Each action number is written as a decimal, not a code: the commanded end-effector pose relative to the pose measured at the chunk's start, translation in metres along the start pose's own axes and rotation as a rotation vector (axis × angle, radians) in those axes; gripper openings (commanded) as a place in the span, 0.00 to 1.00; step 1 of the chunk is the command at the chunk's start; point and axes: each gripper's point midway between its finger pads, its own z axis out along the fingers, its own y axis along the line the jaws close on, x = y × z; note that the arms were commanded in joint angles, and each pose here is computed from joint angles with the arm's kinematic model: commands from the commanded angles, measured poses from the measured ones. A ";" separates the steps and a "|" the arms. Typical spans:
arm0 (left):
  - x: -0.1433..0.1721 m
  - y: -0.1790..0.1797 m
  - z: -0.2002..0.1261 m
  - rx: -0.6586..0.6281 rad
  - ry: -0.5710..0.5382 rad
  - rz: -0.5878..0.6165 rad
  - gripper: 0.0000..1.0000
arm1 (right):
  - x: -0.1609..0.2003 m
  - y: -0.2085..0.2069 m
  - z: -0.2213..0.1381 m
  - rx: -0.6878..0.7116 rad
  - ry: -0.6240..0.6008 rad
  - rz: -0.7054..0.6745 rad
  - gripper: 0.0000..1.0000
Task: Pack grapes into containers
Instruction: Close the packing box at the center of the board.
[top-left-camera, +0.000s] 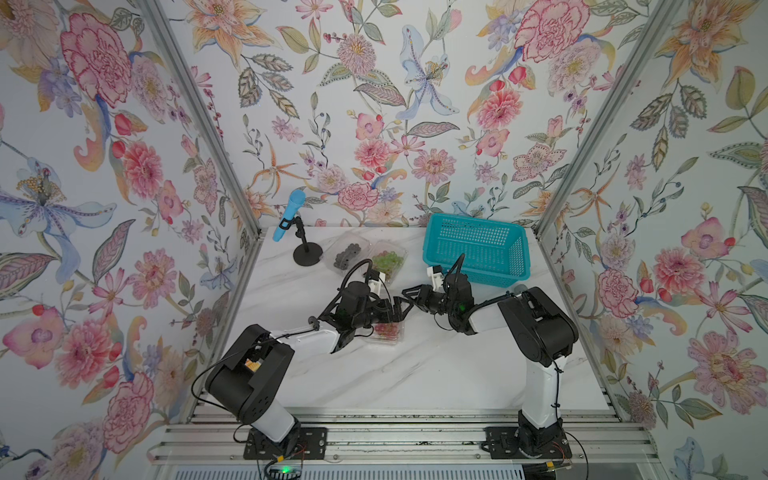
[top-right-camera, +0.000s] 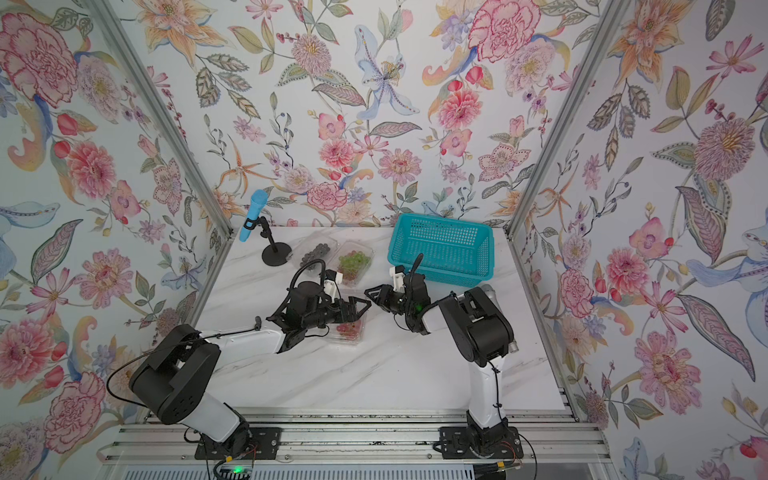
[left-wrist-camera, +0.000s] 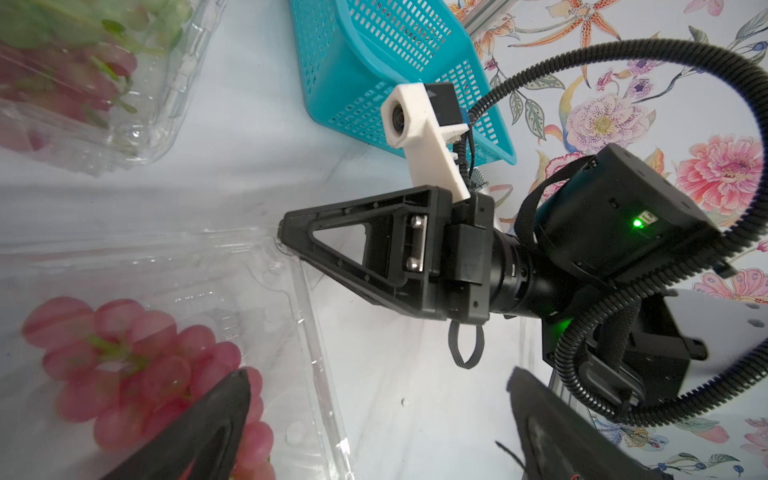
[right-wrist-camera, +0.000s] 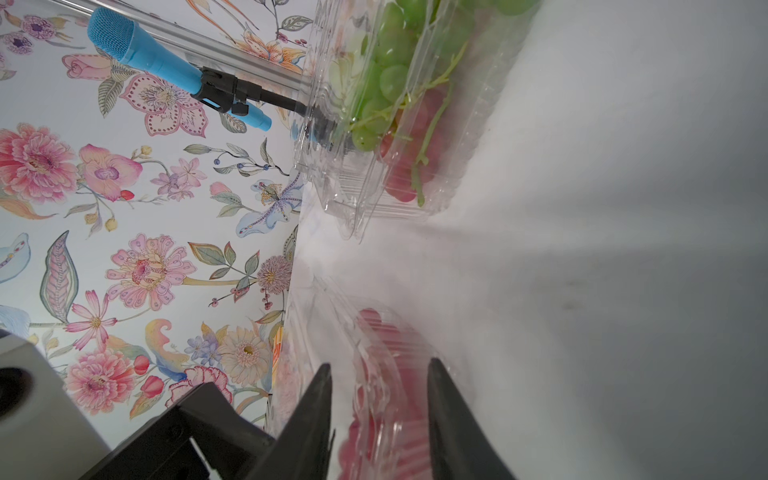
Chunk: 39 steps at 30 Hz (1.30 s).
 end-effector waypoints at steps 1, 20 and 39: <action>0.003 0.012 0.000 -0.037 0.000 0.011 1.00 | -0.005 -0.005 0.001 -0.004 -0.020 0.016 0.35; 0.019 0.027 0.000 -0.062 0.022 -0.008 1.00 | 0.006 -0.005 0.012 -0.060 0.012 0.015 0.33; 0.022 0.045 -0.004 -0.110 0.029 -0.003 1.00 | 0.028 -0.012 0.019 -0.051 0.065 0.007 0.20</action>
